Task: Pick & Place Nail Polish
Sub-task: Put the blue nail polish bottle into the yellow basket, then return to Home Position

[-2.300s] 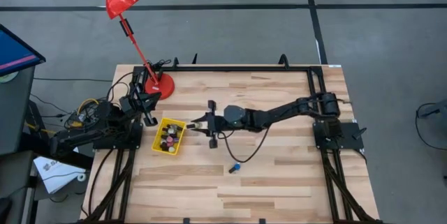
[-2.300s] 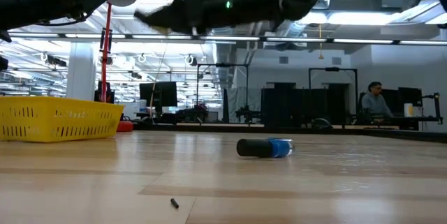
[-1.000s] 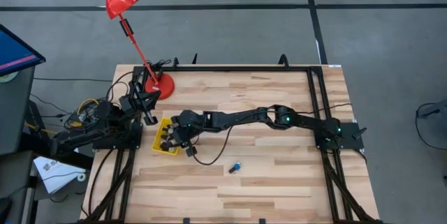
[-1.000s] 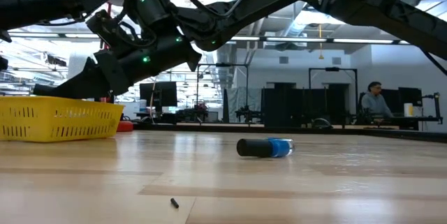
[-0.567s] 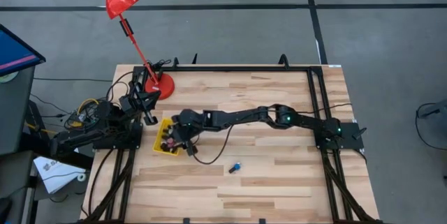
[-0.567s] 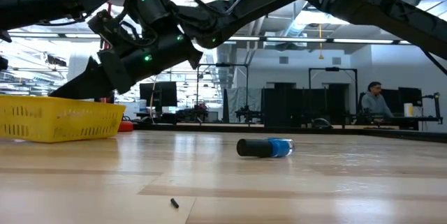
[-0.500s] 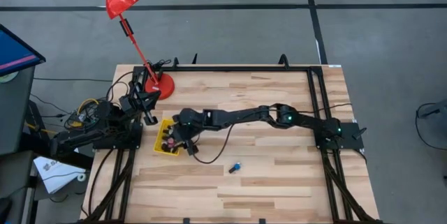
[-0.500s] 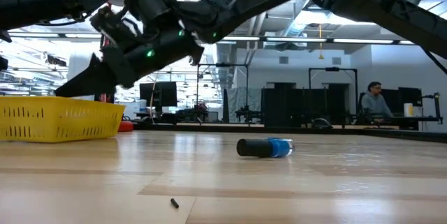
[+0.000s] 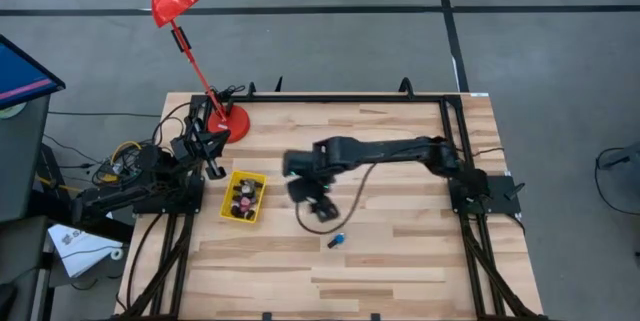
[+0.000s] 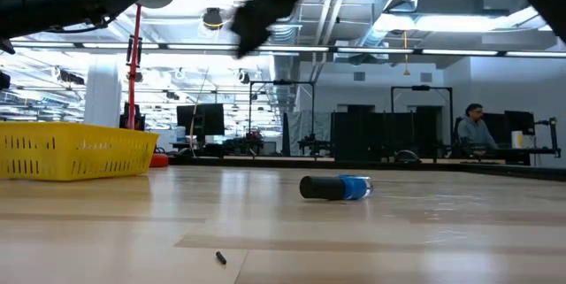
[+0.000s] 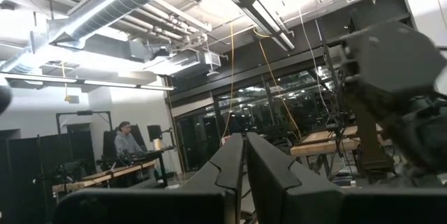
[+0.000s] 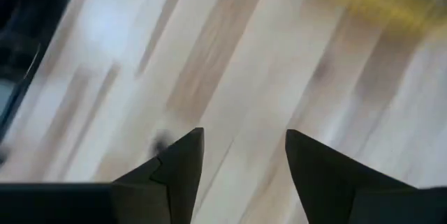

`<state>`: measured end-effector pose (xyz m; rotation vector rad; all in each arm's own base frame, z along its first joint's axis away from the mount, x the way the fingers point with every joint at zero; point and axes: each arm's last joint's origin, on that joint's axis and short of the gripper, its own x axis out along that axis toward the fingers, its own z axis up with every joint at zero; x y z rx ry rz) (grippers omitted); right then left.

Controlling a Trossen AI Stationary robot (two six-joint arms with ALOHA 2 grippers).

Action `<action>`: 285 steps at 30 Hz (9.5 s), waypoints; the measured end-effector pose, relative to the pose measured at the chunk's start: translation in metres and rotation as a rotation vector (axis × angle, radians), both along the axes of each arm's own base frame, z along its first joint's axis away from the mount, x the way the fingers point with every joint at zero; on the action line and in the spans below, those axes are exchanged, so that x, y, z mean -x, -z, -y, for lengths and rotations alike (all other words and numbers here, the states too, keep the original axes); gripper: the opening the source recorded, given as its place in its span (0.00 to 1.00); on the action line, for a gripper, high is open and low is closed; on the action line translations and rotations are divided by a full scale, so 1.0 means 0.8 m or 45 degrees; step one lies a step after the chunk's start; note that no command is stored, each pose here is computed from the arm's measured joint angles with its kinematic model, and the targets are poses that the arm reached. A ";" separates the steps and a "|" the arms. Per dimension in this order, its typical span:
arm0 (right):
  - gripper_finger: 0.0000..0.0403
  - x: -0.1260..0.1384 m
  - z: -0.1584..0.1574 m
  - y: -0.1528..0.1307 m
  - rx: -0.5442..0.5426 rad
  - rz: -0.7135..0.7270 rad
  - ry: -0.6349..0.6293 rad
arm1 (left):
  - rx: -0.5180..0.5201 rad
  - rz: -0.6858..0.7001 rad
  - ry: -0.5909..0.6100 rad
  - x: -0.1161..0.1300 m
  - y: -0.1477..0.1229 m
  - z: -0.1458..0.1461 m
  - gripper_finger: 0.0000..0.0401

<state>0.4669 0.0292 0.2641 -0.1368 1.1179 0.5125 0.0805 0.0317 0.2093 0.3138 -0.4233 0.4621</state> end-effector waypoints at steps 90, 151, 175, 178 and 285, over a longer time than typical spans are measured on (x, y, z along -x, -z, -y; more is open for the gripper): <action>0.25 -0.129 0.009 0.120 0.164 0.978 -0.209 | -0.005 0.013 0.001 0.001 -0.001 0.000 0.04; 0.32 0.057 0.031 -0.148 0.060 0.544 -0.125 | -0.008 0.023 0.002 0.001 -0.002 0.000 0.04; 0.16 0.351 -0.005 -0.078 -0.040 1.027 0.357 | -0.010 0.029 0.002 0.001 -0.003 0.001 0.04; 0.16 0.370 -0.006 -0.051 -0.059 1.080 0.395 | -0.010 0.029 0.017 0.001 -0.003 0.002 0.04; 0.00 0.459 0.066 0.128 0.253 1.436 0.621 | 0.153 -0.544 0.205 -0.018 0.052 0.014 0.04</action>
